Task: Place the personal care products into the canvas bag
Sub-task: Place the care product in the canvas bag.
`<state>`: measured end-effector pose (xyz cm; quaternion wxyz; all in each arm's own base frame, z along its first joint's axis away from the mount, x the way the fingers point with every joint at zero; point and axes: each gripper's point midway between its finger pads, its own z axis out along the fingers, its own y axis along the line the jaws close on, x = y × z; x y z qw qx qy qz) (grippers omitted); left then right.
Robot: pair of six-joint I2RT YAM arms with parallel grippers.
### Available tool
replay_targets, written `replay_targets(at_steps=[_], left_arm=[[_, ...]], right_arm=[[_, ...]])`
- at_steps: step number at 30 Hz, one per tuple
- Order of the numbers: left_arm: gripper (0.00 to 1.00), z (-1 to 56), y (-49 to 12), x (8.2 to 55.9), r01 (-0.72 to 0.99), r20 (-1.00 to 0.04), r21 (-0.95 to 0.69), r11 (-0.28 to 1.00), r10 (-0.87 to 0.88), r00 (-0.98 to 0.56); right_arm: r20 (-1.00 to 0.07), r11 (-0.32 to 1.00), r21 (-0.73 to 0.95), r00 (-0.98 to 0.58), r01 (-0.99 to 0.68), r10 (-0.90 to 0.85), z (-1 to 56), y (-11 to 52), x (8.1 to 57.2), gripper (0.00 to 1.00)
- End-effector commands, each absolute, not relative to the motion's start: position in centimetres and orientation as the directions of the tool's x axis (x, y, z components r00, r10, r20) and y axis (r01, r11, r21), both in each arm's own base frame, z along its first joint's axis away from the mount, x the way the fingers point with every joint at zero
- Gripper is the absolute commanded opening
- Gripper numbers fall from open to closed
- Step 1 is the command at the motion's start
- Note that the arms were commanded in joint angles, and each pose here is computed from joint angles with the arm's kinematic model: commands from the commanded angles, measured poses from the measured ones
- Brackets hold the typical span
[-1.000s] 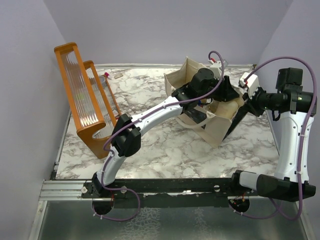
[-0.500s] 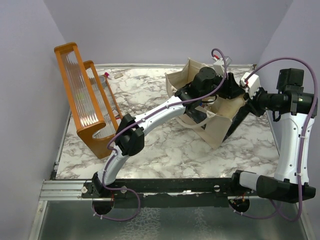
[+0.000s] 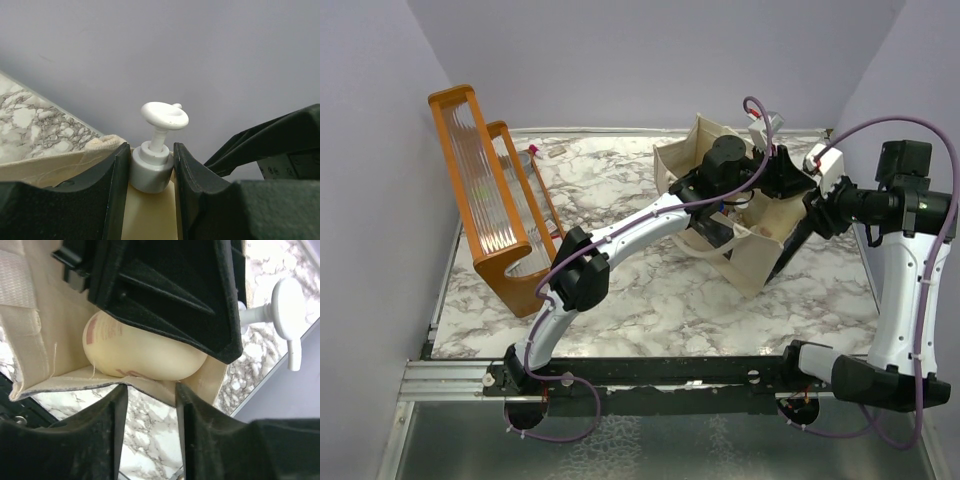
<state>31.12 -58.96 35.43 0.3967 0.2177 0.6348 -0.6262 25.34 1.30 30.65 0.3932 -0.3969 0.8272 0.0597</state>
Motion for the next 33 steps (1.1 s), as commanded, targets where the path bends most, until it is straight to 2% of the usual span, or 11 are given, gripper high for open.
replay_targets(at_steps=[1,4,10,13,18,33], left_arm=[[0.00,45.7,-57.0,26.9,0.840,-0.774,-0.536,-0.080,-0.351,-0.527],[0.00,46.0,-56.8,26.7,0.842,-0.776,-0.532,-0.089,-0.348,-0.526],[0.00,47.4,-56.0,26.5,0.853,-0.780,-0.512,-0.103,-0.361,-0.511],[0.00,48.0,-55.7,26.6,0.849,-0.772,-0.517,-0.109,-0.369,-0.518],[0.00,48.2,-55.5,26.4,0.830,-0.755,-0.545,-0.121,-0.361,-0.548],[0.00,48.1,-55.2,25.8,0.777,-0.709,-0.613,-0.146,-0.332,-0.622]], right_arm=[[-0.774,0.682,-0.239,-0.289,-0.691,-0.563,33.2,2.8,25.0,0.51],[-0.799,0.714,-0.221,-0.297,-0.664,-0.523,34.0,3.0,25.1,0.64],[-0.861,0.805,-0.199,-0.293,-0.559,-0.416,36.0,3.0,25.4,0.82],[-0.881,0.840,-0.182,-0.294,-0.511,-0.370,36.0,2.8,25.8,0.88],[-0.908,0.869,-0.171,-0.269,-0.465,-0.322,35.5,2.6,26.5,0.92],[-0.932,0.932,-0.206,-0.232,-0.298,-0.280,33.5,0.1,28.6,0.91]])
